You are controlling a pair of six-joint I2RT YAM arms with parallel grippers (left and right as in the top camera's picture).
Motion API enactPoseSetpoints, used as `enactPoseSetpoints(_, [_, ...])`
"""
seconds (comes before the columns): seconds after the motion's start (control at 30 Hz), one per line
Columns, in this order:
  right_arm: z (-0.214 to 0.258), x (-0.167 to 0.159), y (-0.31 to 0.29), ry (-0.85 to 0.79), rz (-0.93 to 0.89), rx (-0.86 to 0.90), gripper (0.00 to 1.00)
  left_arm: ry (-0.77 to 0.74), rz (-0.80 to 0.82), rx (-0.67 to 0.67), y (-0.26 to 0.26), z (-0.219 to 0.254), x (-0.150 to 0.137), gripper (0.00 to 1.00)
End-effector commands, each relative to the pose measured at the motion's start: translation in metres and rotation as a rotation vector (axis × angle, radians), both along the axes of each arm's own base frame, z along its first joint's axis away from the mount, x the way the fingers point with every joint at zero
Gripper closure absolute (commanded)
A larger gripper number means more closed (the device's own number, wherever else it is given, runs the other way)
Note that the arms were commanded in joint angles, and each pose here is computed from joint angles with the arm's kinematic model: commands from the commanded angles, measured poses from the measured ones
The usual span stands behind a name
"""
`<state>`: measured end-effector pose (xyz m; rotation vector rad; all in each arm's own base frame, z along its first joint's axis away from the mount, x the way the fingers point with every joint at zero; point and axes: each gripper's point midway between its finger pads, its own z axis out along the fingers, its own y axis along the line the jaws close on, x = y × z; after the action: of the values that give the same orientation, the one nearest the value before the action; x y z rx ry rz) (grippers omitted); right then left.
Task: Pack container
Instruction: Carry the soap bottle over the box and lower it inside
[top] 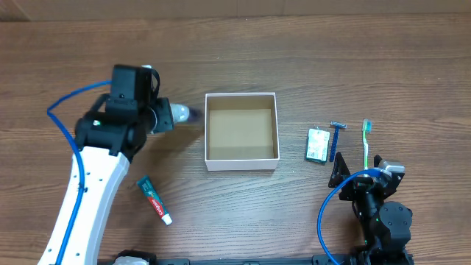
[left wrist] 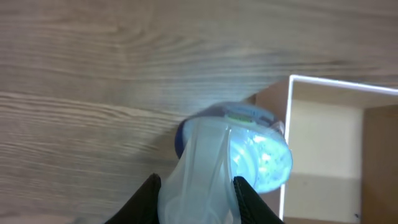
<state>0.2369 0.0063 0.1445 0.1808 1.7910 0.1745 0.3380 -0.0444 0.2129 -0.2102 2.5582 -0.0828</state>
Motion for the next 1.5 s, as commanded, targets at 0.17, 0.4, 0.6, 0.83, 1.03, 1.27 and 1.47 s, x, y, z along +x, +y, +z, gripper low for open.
enactPoseSetpoints(0.17, [0.002,0.000,-0.002,-0.010,-0.010,-0.002,0.00,-0.146,0.002,0.049,0.011,0.094,-0.004,0.90])
enactPoseSetpoints(0.4, [0.002,0.000,-0.002,-0.010,-0.010,-0.002,0.00,-0.185,-0.137,0.033,-0.035,0.113,-0.011,0.92])
enactPoseSetpoints(0.6, [0.002,0.000,-0.002,-0.010,-0.010,-0.002,0.00,-0.157,-0.240,0.027,-0.075,0.101,-0.011,0.93])
enactPoseSetpoints(0.83, [0.002,0.000,-0.002,-0.010,-0.010,-0.002,0.00,-0.035,-0.375,0.071,-0.131,0.053,-0.005,0.93])
enactPoseSetpoints(1.03, [0.002,0.000,-0.002,-0.010,-0.010,-0.002,0.00,0.005,-0.357,0.183,-0.135,0.024,0.011,0.92])
enactPoseSetpoints(1.27, [0.002,0.000,-0.002,-0.010,-0.010,-0.002,0.00,0.018,-0.342,0.226,-0.131,0.015,0.017,0.93])
enactPoseSetpoints(1.47, [0.002,0.000,-0.002,-0.010,-0.010,-0.002,0.00,0.066,-0.351,0.256,-0.137,-0.011,0.027,0.92])
